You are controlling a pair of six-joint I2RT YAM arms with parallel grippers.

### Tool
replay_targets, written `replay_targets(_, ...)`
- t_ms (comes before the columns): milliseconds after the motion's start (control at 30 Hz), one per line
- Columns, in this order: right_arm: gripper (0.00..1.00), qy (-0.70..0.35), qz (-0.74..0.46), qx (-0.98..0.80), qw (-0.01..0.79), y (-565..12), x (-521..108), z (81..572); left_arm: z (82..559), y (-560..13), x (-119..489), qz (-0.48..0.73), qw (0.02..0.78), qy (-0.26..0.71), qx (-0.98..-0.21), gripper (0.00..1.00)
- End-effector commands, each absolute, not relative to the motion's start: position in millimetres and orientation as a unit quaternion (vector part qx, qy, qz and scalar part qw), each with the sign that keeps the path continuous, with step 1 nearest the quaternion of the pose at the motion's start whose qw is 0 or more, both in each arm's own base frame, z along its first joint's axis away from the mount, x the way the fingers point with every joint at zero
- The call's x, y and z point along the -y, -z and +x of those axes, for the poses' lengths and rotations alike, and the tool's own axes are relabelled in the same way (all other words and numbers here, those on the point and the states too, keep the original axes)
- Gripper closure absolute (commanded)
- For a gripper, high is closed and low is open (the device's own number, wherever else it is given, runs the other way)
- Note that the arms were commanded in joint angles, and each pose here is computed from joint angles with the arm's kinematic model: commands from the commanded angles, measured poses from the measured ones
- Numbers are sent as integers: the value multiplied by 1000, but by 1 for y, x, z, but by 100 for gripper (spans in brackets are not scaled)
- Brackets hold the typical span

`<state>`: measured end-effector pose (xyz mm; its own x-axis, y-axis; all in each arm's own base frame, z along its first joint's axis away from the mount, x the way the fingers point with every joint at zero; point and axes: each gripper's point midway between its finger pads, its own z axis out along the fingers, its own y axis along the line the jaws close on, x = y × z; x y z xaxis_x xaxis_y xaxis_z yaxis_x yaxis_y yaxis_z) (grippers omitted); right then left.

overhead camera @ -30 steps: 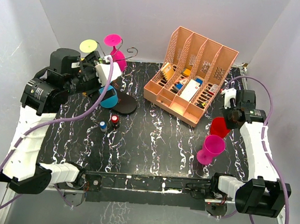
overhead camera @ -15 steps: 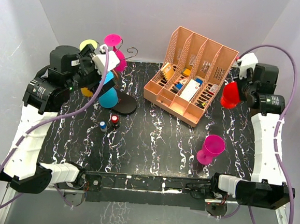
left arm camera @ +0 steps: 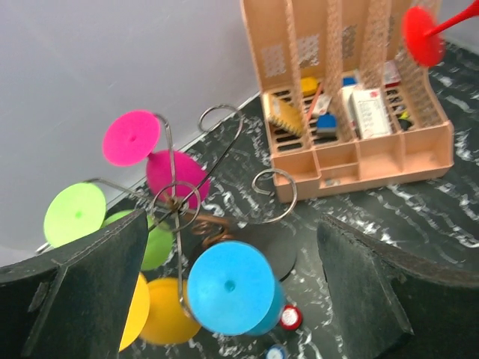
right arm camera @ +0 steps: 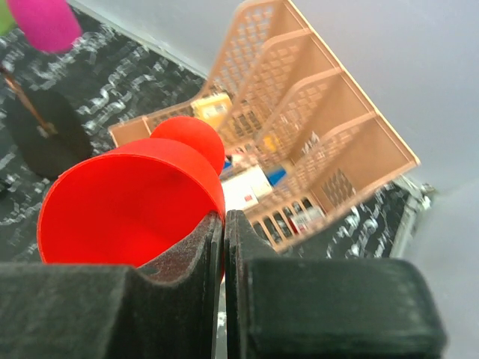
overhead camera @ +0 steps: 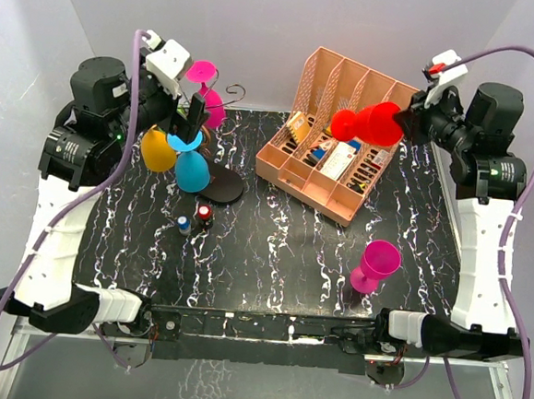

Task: Place the wine glass upside down on the wine glass rack

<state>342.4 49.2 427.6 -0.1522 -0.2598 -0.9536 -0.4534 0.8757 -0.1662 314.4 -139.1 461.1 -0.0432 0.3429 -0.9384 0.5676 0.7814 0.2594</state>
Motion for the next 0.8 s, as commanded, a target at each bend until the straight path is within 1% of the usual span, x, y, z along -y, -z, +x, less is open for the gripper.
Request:
replay_targets(0, 92, -153, -262, -677, 670, -486, -84, 349, 307, -494, 166, 298, 641, 187, -683, 9)
replay_targets(167, 92, -240, -282, -632, 681, -514, -114, 345, 316, -496, 183, 280, 640, 239, -674, 14)
replay_targets(300, 92, -283, -282, -612, 683, -527, -132, 344, 322, -500, 201, 259, 628, 296, -672, 19)
replay_targets(333, 92, -294, -285, -608, 681, -529, -140, 342, 330, -496, 206, 252, 619, 309, -677, 20)
replay_targets(533, 92, -315, -289, -597, 679, -536, -163, 340, 347, -487, 228, 197, 578, 383, -693, 24)
replay_targets(767, 92, -323, -290, -598, 674, -533, -176, 340, 353, -469, 251, 175, 526, 442, -705, 28)
